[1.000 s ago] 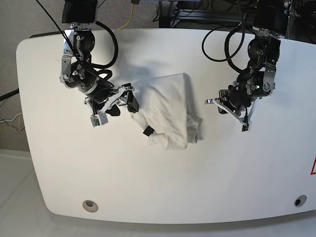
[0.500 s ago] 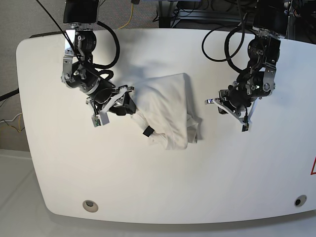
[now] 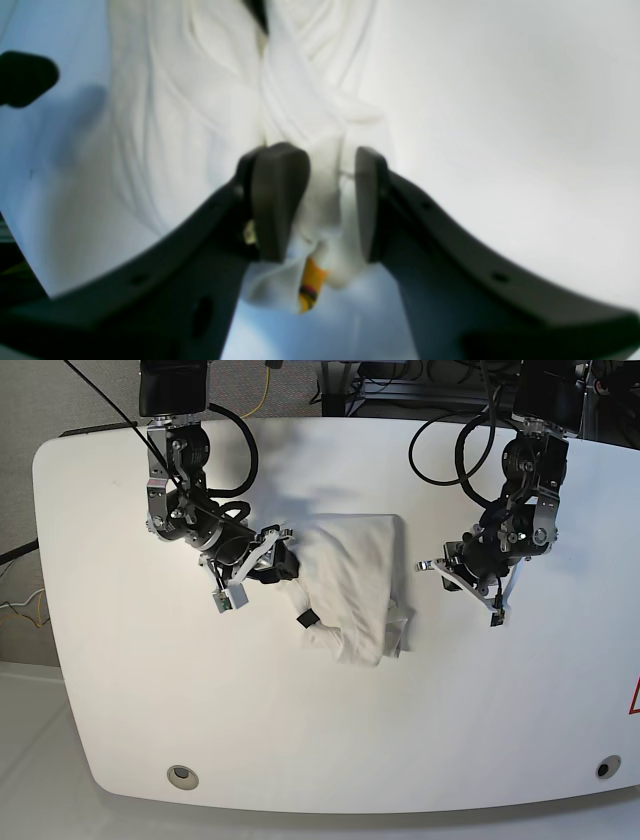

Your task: Fold the T-shirt properly

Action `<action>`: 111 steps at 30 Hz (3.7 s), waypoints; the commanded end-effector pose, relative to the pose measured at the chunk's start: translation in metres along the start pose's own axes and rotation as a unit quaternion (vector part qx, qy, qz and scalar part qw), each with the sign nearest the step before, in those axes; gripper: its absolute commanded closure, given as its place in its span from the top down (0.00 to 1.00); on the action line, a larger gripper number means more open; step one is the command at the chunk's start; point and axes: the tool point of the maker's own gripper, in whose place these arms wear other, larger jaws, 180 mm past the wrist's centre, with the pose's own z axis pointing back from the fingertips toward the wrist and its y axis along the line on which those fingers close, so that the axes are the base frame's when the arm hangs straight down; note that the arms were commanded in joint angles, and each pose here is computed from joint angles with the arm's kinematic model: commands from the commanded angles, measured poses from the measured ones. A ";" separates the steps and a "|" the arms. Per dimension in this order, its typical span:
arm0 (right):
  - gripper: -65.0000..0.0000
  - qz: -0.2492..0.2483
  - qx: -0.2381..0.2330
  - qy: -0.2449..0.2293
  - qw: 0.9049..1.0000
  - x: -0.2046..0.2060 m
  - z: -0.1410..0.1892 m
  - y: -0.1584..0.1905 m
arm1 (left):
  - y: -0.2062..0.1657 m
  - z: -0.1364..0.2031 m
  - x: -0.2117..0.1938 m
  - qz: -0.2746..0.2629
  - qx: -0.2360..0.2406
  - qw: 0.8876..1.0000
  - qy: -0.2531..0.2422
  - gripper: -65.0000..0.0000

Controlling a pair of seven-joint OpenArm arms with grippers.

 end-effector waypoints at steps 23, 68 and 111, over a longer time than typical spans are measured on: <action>0.00 0.012 0.009 -0.043 0.999 0.033 0.002 0.004 | -0.002 0.005 0.024 -0.006 -0.003 0.999 -0.033 0.04; 0.84 -0.096 0.056 -0.072 0.991 0.048 -0.006 -0.008 | -0.002 0.005 0.020 -0.008 -0.002 1.000 -0.026 0.04; 0.01 -0.063 0.081 -0.081 0.991 0.088 -0.007 0.015 | 0.007 0.004 0.023 -0.027 0.027 0.999 -0.037 0.04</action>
